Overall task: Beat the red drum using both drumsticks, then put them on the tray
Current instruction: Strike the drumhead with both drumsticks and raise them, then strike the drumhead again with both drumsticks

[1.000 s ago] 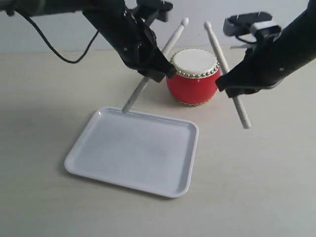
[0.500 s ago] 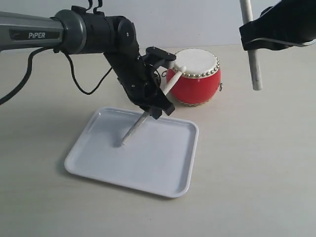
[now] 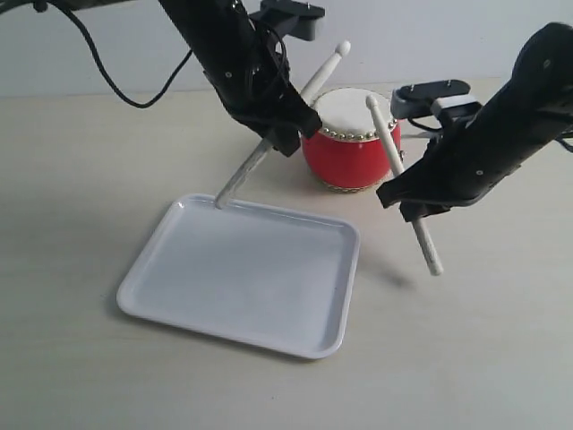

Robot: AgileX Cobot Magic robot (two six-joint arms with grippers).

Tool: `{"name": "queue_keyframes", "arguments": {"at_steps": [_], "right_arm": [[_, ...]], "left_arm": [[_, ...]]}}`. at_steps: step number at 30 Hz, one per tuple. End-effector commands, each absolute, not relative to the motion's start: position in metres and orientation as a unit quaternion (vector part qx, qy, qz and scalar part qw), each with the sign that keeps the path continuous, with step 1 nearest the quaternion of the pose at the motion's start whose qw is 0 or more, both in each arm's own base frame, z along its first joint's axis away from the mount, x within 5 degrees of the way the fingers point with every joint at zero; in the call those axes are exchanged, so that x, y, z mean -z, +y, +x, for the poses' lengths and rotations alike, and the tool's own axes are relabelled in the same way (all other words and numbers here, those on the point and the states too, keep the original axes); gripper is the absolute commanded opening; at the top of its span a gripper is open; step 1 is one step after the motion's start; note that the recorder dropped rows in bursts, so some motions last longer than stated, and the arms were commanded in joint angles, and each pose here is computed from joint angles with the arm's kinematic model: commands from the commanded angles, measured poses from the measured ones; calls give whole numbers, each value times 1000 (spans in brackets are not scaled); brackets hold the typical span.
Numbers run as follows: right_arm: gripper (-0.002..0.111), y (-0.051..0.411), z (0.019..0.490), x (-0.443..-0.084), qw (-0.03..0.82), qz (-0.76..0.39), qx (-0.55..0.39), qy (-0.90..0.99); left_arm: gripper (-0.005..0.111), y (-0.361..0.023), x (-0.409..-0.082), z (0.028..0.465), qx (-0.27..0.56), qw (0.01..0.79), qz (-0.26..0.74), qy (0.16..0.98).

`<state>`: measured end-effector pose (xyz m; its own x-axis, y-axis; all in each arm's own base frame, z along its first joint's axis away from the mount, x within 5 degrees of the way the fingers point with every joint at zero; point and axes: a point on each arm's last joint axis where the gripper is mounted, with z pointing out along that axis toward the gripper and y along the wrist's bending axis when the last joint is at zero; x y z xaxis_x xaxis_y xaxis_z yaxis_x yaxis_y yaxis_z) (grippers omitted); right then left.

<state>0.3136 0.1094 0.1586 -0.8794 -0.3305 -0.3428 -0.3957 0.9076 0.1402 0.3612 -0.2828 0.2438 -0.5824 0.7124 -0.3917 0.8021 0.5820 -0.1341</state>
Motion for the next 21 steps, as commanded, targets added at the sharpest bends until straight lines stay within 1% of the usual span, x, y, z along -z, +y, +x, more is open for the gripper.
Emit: {"name": "queue_keyframes", "arguments": {"at_steps": [1, 4, 6, 11, 14, 16, 19, 21], "right_arm": [[0, 109, 317, -145, 149, -189, -99, 966], [0, 109, 316, -150, 152, -190, -100, 965], [0, 108, 314, -160, 163, -192, -102, 962], [0, 106, 299, -202, 189, -201, -115, 954], [0, 103, 286, -236, 226, -207, -122, 944], [0, 100, 275, -260, 261, -202, -127, 935], [0, 95, 255, -298, 322, -194, -141, 916], [0, 92, 242, -318, 357, -193, -147, 902]], "left_arm": [[0, -280, -270, 353, 155, 169, 433, 872], [0, -280, -272, 353, 155, 169, 434, 871], [0, -280, -269, 353, 155, 166, 433, 873], [0, -284, -251, 359, 154, 154, 429, 877], [0, -290, -228, 367, 155, 148, 423, 881], [0, -295, -204, 373, 155, 139, 417, 885], [0, -299, -165, 378, 151, 105, 412, 893], [0, -299, -144, 378, 147, 76, 412, 896]]}}
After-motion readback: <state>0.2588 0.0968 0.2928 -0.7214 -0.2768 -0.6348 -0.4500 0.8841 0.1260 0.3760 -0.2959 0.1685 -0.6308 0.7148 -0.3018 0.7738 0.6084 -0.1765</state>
